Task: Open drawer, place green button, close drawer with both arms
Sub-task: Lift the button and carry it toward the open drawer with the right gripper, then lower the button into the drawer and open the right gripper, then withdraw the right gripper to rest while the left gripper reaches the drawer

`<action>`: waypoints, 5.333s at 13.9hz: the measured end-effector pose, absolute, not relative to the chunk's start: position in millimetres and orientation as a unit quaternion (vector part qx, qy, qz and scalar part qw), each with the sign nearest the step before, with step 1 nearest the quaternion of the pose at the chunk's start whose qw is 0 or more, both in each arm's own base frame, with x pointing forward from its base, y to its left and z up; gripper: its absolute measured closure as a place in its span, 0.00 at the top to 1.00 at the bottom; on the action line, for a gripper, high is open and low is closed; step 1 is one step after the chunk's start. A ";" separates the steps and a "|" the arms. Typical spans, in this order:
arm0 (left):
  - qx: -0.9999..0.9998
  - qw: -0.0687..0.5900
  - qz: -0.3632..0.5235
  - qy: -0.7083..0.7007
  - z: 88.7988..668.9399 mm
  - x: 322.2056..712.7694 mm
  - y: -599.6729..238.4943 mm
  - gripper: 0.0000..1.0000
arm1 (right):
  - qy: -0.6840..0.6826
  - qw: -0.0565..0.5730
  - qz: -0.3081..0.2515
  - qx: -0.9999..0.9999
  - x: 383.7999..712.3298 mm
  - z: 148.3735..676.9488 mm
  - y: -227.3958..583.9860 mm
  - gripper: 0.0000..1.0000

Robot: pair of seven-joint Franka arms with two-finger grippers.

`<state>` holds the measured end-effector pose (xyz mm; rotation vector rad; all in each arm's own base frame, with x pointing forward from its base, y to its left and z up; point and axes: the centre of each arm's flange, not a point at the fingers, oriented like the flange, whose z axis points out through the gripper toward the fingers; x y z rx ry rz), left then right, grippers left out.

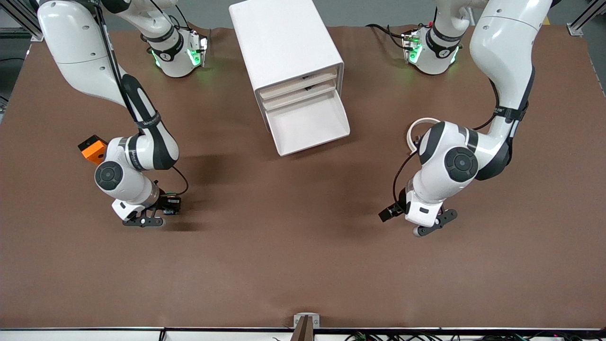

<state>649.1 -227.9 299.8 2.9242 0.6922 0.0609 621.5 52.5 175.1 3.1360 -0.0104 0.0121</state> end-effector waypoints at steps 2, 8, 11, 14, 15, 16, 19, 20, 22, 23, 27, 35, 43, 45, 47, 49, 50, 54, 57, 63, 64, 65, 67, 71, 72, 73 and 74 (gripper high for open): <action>0.972 0.063 0.015 0.224 292.4 646.9 -218.7 1.00 | -0.017 0.003 -0.006 1.000 620.3 176.0 53.0 0.41; 0.975 0.043 -0.019 0.218 283.2 636.3 -219.6 1.00 | -0.127 0.000 -0.031 0.991 615.0 251.3 109.7 0.41; 0.975 0.041 -0.022 0.219 280.9 635.8 -219.3 1.00 | -0.203 -0.006 -0.029 0.979 596.6 298.4 174.8 0.41; 0.975 0.041 -0.023 0.219 278.3 636.2 -222.2 1.00 | -0.270 -0.014 -0.027 0.962 565.5 326.8 253.2 0.41; 0.975 0.041 -0.024 0.219 277.3 636.2 -222.1 1.00 | -0.289 -0.015 -0.025 0.957 553.2 332.3 279.1 0.41; 0.975 0.041 -0.025 0.219 276.2 636.1 -222.1 1.00 | -0.306 -0.014 -0.026 0.952 540.6 335.7 302.7 0.41; 0.975 0.039 -0.031 0.216 267.4 634.1 -225.5 1.00 | -0.352 -0.006 -0.031 0.936 496.9 338.4 369.8 0.41; 0.976 0.038 -0.034 0.214 263.8 632.6 -228.7 1.00 | -0.363 -0.004 -0.032 0.931 481.3 339.4 390.6 0.41; 0.976 0.036 -0.038 0.211 257.9 630.5 -232.9 1.00 | -0.382 -0.003 -0.031 0.924 450.9 342.2 427.5 0.41; 0.976 0.034 -0.039 0.210 256.2 630.0 -233.4 1.00 | -0.389 -0.004 -0.030 0.921 437.4 343.9 442.7 0.41; 0.981 0.004 -0.034 0.189 248.2 628.3 -230.5 1.00 | -0.426 -0.008 -0.028 0.904 395.2 352.0 486.9 0.41; 0.981 0.003 -0.034 0.189 246.8 629.0 -231.1 1.00 | -0.469 -0.003 -0.027 0.883 376.9 318.6 545.9 0.41; 0.980 0.003 -0.034 0.194 247.0 627.4 -235.4 1.00 | -0.476 -0.020 -0.023 0.879 377.5 288.1 578.3 0.41; 0.980 0.002 -0.035 0.194 246.8 627.2 -235.3 1.00 | -0.474 -0.017 -0.023 0.880 373.0 282.1 581.8 0.41; 0.980 0.002 -0.036 0.194 246.0 627.0 -235.3 1.00 | -0.473 -0.015 -0.023 0.880 371.8 277.2 584.0 0.41; 0.980 0.001 -0.037 0.194 245.3 626.9 -235.2 1.00 | -0.472 -0.017 -0.023 0.881 372.3 275.9 587.5 0.41; 0.980 0.001 -0.037 0.194 245.1 626.8 -235.2 1.00 | -0.472 -0.017 -0.023 0.881 371.9 275.3 588.9 0.41; 0.980 0.001 -0.038 0.194 243.7 626.6 -235.1 1.00 | -0.467 -0.013 -0.023 0.884 365.2 269.5 592.7 0.41; 0.980 0.000 -0.040 0.194 240.9 626.3 -234.7 1.00 | -0.464 -0.010 -0.023 0.885 361.6 265.7 595.2 0.41; 0.980 -0.001 -0.042 0.194 237.7 626.0 -234.3 1.00 | -0.461 -0.023 -0.019 0.887 369.5 278.0 599.5 0.85; 0.980 -0.001 -0.042 0.194 237.6 626.0 -234.4 1.00 | -0.455 -0.020 -0.018 0.890 373.1 282.2 599.0 0.94; 0.980 -0.001 -0.042 0.194 237.6 626.0 -234.3 1.00 | -0.447 -0.012 -0.018 0.894 378.8 288.6 597.2 1.00; 0.980 -0.001 -0.042 0.194 237.9 626.2 -234.3 1.00 | -0.429 0.006 -0.021 0.903 399.6 307.2 588.1 1.00; 0.979 -0.004 -0.048 0.200 244.3 625.2 -239.4 1.00 | -0.381 0.041 -0.038 0.923 463.7 354.5 543.4 1.00; 0.978 -0.006 -0.053 0.201 247.8 621.6 -246.4 1.00 | -0.366 0.049 -0.044 0.928 480.1 367.2 526.7 1.00; 0.978 -0.007 -0.056 0.202 252.1 616.8 -257.1 1.00 | -0.351 0.053 -0.049 0.933 495.6 380.9 508.1 1.00; 0.977 -0.008 -0.059 0.203 255.4 610.0 -271.3 1.00 | -0.334 0.055 -0.055 0.939 511.1 396.2 486.6 1.00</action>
